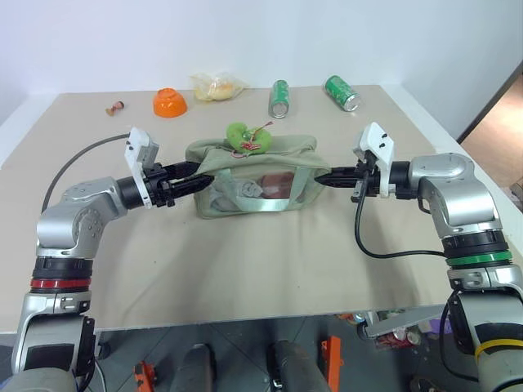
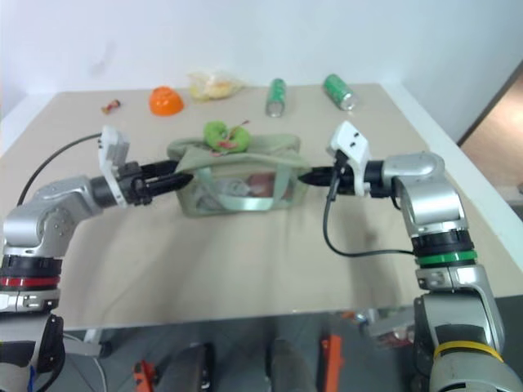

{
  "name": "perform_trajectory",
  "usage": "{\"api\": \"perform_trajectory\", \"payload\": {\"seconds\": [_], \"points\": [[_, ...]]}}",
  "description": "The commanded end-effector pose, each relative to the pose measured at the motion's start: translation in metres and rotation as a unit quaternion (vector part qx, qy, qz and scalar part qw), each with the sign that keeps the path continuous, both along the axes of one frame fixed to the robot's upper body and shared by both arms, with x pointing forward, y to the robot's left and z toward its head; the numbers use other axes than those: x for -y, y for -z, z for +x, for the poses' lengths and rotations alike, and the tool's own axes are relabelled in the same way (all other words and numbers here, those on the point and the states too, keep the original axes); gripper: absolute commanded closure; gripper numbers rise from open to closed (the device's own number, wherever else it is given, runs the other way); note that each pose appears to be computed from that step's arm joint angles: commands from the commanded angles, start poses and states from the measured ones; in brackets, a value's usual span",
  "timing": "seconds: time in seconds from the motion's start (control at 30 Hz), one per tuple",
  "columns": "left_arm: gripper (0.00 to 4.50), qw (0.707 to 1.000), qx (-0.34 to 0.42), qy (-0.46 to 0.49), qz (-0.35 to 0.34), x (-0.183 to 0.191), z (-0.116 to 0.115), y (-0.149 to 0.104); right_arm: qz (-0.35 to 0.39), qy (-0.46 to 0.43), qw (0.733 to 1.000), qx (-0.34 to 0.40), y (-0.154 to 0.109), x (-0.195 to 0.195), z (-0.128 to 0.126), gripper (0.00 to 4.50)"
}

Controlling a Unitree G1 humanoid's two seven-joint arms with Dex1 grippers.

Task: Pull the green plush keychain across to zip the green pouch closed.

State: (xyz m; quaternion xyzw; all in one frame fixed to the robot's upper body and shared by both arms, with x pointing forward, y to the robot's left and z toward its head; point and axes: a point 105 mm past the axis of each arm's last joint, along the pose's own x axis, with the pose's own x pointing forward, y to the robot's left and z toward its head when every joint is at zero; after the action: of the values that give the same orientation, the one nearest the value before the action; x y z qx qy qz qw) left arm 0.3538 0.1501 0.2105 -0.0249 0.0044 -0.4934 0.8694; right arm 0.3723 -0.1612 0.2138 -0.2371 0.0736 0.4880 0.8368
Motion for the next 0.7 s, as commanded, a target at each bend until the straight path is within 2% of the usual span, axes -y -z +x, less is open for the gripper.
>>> {"api": "perform_trajectory", "payload": {"seconds": [0.03, 0.13, 0.17, 0.4, 0.5, 0.7], "points": [[3.28, 0.999, 0.030, 0.011, -0.002, 0.006, -0.002, -0.014, -0.011, -0.001, 1.000, -0.002, 0.002, 0.000, -0.002, 4.50], [4.35, 0.999, 0.028, 0.017, 0.000, 0.007, -0.004, -0.012, -0.011, -0.002, 1.000, -0.003, 0.003, 0.000, -0.002, 4.50], [4.48, 0.999, 0.027, 0.019, 0.002, 0.007, -0.005, -0.011, -0.011, -0.002, 1.000, -0.003, 0.003, 0.000, -0.002, 4.50], [4.48, 1.000, 0.014, 0.017, 0.006, 0.005, -0.007, -0.004, 0.007, -0.008, 1.000, 0.003, -0.004, -0.001, -0.002, 4.50], [4.50, 1.000, 0.014, 0.016, 0.006, 0.005, -0.008, -0.003, 0.046, 0.001, 0.999, 0.003, -0.019, 0.002, 0.001, 3.45], [4.50, 1.000, 0.013, 0.012, 0.005, 0.006, -0.007, -0.001, 0.042, 0.005, 0.999, 0.010, -0.030, 0.013, -0.003, 1.40]]}}
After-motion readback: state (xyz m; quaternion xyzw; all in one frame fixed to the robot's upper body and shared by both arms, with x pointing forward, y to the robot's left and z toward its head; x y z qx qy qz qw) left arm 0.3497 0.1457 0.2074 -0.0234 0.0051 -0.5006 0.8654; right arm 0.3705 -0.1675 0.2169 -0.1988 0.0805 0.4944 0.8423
